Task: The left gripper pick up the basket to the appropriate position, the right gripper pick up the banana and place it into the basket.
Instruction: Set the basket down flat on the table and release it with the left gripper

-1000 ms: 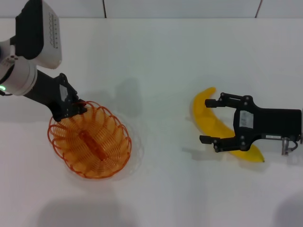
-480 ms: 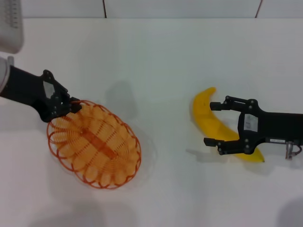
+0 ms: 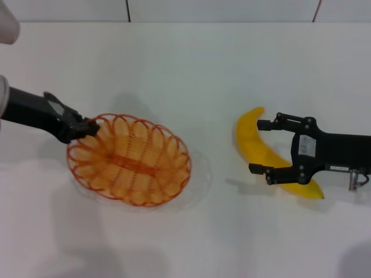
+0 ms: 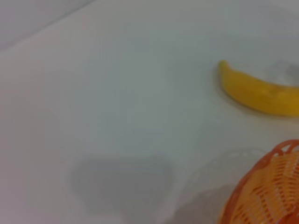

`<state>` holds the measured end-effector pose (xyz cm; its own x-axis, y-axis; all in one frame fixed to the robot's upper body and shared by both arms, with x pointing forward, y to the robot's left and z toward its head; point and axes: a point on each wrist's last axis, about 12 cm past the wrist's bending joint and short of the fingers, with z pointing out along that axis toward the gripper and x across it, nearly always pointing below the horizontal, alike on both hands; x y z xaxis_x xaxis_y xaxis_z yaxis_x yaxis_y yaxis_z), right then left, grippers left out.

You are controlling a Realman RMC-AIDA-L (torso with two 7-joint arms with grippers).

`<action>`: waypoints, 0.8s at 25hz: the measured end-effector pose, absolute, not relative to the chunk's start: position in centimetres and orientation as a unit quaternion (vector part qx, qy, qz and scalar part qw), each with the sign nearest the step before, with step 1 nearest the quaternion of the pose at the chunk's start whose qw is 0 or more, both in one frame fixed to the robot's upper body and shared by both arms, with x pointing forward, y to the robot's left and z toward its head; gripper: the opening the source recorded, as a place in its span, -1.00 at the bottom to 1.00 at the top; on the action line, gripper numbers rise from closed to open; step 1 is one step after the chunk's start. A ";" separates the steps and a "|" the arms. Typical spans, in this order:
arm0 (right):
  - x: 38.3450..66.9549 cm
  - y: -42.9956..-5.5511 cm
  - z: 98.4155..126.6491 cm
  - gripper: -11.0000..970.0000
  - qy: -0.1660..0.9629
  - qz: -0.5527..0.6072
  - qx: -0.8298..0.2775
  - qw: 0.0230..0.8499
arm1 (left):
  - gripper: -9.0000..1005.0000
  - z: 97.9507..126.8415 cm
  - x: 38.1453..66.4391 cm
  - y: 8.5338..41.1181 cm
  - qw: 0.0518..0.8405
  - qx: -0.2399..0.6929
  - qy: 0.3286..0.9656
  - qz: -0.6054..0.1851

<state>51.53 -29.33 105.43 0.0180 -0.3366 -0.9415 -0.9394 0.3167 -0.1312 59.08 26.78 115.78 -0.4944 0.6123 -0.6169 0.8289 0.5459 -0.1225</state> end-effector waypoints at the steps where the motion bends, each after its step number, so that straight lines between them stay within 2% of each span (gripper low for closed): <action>1: 51.6 -29.3 105.5 0.84 0.634 0.298 -0.502 0.507 | -0.85 115.5 59.2 26.7 0.257 0.412 0.848 -0.214; 8: 51.7 -29.2 105.7 0.84 0.630 0.299 -0.501 0.512 | -0.85 113.0 60.2 25.0 0.229 0.343 0.873 -0.260; 15: 52.2 -28.8 106.0 0.84 0.625 0.299 -0.501 0.519 | -0.85 110.7 60.8 24.3 0.219 0.303 0.890 -0.262; 20: 52.4 -28.8 106.2 0.83 0.622 0.299 -0.496 0.527 | -0.85 110.6 61.1 23.7 0.214 0.304 0.891 -0.262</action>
